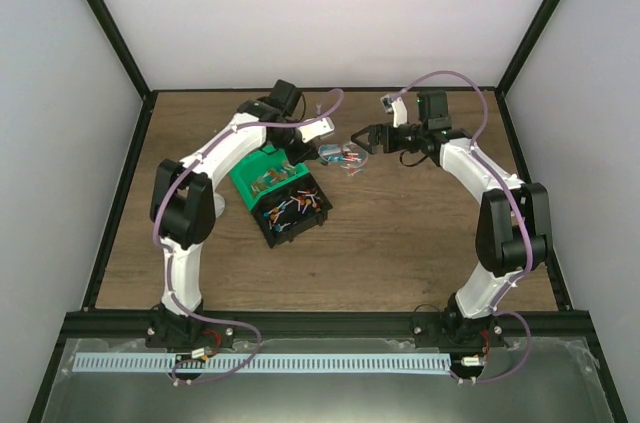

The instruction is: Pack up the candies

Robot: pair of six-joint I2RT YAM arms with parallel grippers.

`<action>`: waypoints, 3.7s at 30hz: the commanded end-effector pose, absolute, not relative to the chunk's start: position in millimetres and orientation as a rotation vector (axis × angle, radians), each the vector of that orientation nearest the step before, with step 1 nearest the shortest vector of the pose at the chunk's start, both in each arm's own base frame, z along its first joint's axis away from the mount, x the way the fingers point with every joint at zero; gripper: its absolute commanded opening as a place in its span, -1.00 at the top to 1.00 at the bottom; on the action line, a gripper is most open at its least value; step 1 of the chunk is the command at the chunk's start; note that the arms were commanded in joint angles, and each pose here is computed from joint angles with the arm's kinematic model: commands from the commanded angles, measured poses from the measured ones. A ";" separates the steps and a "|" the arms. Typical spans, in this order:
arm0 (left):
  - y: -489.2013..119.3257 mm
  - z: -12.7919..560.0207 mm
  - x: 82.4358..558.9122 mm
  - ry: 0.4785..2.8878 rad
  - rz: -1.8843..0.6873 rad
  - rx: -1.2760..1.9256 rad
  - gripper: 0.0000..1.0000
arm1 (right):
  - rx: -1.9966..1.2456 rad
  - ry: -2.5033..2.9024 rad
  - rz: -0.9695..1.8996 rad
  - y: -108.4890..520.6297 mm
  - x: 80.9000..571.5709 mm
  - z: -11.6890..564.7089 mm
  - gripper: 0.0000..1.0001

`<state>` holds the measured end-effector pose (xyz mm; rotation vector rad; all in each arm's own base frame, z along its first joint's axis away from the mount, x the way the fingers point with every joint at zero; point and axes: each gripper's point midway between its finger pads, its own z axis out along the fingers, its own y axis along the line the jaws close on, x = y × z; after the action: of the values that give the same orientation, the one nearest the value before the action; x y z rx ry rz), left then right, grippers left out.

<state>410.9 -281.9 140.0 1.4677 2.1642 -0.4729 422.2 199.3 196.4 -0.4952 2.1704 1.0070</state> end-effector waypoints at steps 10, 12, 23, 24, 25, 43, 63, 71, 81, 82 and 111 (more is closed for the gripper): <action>-281.8 140.9 418.7 2.206 -0.402 1.498 0.92 | -0.511 2.084 1.018 192.5 426.0 233.0 -1.00; -282.3 139.1 418.0 2.212 -0.390 1.510 0.92 | -0.512 2.082 1.022 192.3 425.9 233.5 -1.00; -284.0 144.3 418.0 2.217 -0.314 1.547 0.92 | -0.508 2.081 1.026 189.8 426.0 233.7 -1.00; -283.8 143.5 418.0 2.222 -0.306 1.552 0.92 | -0.508 2.081 1.027 189.7 425.9 234.0 -1.00; -283.8 143.1 418.1 2.223 -0.295 1.559 0.92 | -0.506 2.083 1.026 189.1 426.1 233.4 -1.00; -285.0 159.0 419.2 2.208 -0.174 1.617 0.92 | -0.485 2.075 1.012 180.9 427.7 236.2 -1.00; -205.4 233.7 422.7 2.152 -0.591 1.152 0.92 | -0.579 1.955 1.134 189.4 412.9 258.3 -1.00; -90.5 210.8 406.9 2.295 -0.370 1.046 0.92 | -0.649 1.981 1.149 234.6 427.1 254.0 -0.99; -5.2 200.8 401.4 2.450 0.016 1.115 0.92 | -0.773 2.010 1.081 308.9 432.0 231.3 -0.93; -2.0 201.1 403.5 2.459 0.037 1.123 0.92 | -0.783 2.010 1.070 314.9 432.5 229.0 -0.91; -6.5 149.6 436.5 2.584 0.249 1.517 0.92 | -0.878 2.067 0.892 413.9 456.3 134.0 -0.63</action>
<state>435.7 -8.3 147.1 1.4307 2.5899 0.1847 449.6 396.6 124.8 -0.8458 2.1370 0.9404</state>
